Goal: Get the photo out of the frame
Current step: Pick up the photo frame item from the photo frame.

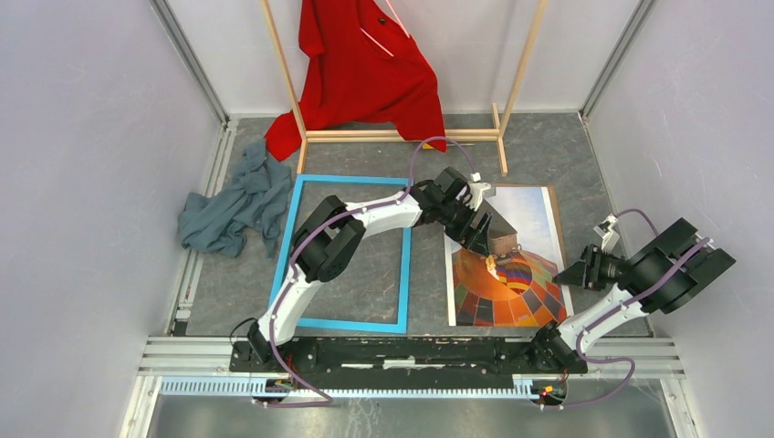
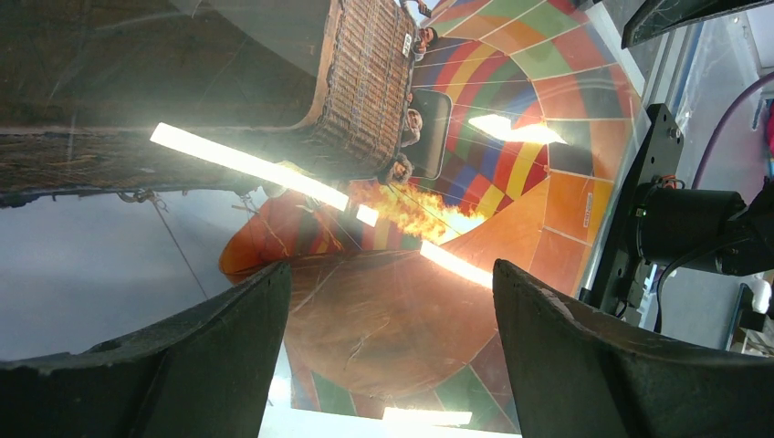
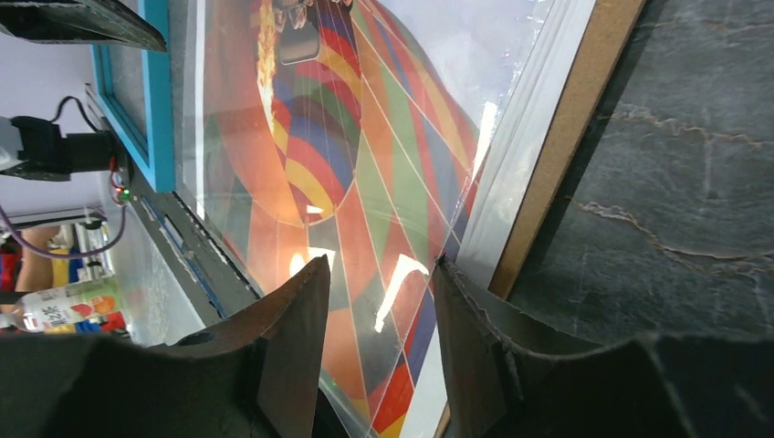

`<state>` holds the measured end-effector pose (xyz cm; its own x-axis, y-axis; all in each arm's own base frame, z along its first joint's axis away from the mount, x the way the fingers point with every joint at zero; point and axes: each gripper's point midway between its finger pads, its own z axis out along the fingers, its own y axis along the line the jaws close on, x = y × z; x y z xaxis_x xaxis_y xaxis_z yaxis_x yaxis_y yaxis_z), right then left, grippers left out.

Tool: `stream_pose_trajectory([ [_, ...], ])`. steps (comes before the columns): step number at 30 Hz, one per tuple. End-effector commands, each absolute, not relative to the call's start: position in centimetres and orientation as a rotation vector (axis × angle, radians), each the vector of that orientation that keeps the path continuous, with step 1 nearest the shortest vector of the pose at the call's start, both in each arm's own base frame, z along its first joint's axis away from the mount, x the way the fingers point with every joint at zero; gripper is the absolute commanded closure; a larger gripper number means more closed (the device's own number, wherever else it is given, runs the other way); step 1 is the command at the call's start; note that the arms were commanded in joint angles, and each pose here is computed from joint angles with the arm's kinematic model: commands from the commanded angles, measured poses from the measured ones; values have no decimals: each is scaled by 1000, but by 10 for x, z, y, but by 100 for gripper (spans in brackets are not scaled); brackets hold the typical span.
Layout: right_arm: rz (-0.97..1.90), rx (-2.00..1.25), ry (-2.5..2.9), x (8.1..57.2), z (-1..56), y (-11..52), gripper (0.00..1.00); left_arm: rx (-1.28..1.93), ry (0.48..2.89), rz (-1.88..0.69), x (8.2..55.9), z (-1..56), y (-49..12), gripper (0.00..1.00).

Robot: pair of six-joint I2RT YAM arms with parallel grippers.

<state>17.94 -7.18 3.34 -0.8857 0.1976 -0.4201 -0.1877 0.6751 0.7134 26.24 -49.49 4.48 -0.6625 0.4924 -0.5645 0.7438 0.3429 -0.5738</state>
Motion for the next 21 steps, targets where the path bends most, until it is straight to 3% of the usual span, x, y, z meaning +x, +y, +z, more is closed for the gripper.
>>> stream_pose_trajectory([
  [1,1222,89,2337,183,39,-58,48,1077,2486,-1142,249,7,-474,12],
  [21,1319,95,2292,189,34,-43,41,1061,2471,-1155,249,16,-472,12],
])
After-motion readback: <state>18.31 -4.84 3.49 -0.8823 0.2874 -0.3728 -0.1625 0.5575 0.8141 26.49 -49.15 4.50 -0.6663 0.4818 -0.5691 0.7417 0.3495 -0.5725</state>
